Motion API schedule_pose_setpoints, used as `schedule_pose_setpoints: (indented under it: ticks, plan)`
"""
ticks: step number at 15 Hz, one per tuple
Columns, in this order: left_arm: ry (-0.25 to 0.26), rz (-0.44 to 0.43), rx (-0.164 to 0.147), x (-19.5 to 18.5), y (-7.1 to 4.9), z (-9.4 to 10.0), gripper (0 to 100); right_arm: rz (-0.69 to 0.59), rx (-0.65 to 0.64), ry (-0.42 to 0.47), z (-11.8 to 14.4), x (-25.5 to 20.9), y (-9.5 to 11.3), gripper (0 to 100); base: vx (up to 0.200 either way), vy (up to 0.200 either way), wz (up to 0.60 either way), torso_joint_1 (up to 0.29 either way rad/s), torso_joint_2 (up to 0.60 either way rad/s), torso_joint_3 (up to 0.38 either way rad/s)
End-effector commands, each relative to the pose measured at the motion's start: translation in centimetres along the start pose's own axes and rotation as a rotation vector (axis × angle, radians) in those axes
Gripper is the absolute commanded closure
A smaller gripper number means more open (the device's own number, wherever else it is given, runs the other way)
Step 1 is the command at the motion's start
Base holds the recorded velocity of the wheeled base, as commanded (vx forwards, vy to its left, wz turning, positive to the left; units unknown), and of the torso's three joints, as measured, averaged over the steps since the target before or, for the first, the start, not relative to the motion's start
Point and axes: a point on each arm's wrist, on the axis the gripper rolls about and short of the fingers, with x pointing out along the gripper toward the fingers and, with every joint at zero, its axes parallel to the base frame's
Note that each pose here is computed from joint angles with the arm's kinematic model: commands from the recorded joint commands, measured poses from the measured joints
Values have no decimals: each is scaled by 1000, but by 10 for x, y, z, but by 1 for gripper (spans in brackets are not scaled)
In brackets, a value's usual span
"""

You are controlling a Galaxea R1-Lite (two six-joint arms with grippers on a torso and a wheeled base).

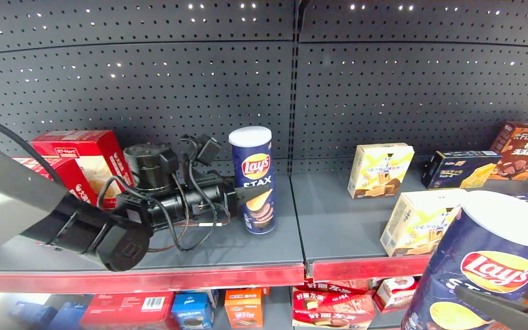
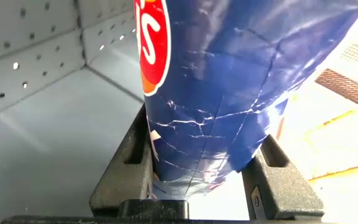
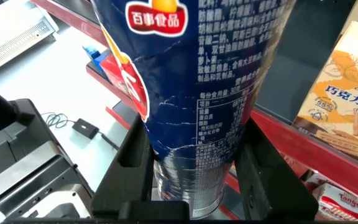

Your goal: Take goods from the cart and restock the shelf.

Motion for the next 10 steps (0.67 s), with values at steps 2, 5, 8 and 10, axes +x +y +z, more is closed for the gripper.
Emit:
schedule_pose_setpoints:
  ticks: [2, 5, 8, 10]
  plan:
    - [-32, 1, 28, -22, -17, 18, 100, 1, -1, -2, 1, 0, 0, 100, 0, 0, 0, 0, 0, 0]
    - [-6, 4, 34, -34, -25, 9, 100, 1, -1, -4, 1, 0, 0, 100, 0, 0, 0, 0, 0, 0]
    - [16, 22, 46, -46, -26, -2, 100, 1, -1, -4, 1, 0, 0, 100, 0, 0, 0, 0, 0, 0]
    - [17, 34, 44, -49, -23, -3, 100, 1, -1, -2, 1, 0, 0, 100, 0, 0, 0, 0, 0, 0]
